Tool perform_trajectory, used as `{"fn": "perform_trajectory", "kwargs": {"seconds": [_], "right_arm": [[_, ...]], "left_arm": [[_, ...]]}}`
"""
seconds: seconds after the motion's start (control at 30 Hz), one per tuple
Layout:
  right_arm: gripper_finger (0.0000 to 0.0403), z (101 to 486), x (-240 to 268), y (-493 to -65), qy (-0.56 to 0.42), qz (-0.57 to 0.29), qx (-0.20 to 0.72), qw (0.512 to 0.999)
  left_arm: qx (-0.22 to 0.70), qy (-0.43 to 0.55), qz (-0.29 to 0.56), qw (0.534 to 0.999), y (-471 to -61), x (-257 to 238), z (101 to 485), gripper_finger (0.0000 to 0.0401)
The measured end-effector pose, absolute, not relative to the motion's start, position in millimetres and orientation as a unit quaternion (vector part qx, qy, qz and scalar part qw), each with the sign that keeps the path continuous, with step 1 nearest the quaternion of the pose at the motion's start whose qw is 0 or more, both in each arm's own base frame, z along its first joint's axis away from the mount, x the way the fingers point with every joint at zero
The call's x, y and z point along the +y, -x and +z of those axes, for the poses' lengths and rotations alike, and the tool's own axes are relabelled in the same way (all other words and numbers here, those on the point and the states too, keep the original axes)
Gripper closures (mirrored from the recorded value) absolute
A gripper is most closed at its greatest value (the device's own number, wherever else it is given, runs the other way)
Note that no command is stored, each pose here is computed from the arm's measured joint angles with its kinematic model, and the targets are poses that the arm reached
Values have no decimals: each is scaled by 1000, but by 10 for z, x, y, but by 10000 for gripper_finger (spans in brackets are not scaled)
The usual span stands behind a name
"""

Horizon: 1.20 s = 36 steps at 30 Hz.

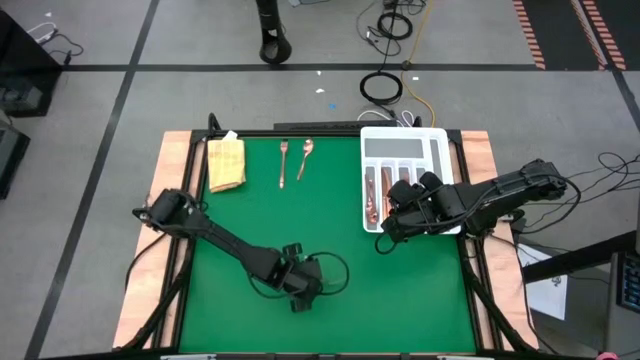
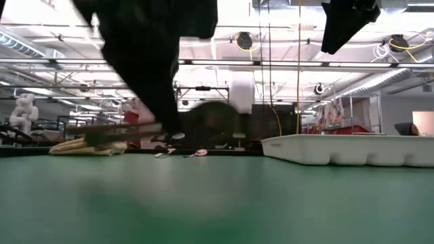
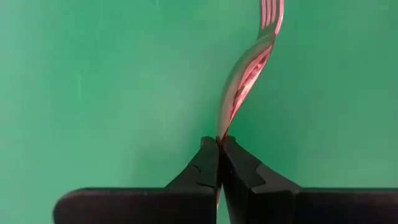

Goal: Sort silverware
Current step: Put the bottom gold spoon into the silverware organizer

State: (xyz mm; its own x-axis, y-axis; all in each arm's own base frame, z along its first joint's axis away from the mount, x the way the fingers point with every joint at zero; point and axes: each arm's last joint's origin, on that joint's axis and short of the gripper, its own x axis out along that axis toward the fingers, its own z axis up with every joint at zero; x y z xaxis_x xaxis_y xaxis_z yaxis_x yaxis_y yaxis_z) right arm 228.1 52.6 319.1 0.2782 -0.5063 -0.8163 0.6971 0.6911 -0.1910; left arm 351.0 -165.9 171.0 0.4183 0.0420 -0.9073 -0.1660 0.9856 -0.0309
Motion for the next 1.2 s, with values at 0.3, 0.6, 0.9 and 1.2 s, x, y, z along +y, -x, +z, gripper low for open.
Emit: {"fn": "perform_trajectory", "kwargs": {"seconds": [0.3,0.6,0.9,1.2], "right_arm": [[234,3090,654,-2355,-97,-339,446,822],[234,2813,1029,-2400,-108,-261,400,872],[234,2737,1424,-2368,-214,-292,182,915],[234,2771,1560,-2133,-249,-372,-47,893]], "left_arm": [[504,130,19,854,-3611,-1219,2138,392],[430,223,-109,868,-3785,-884,2453,392],[376,273,-172,869,-3894,-547,2599,393],[349,281,-136,884,-3836,146,2594,393]]}}
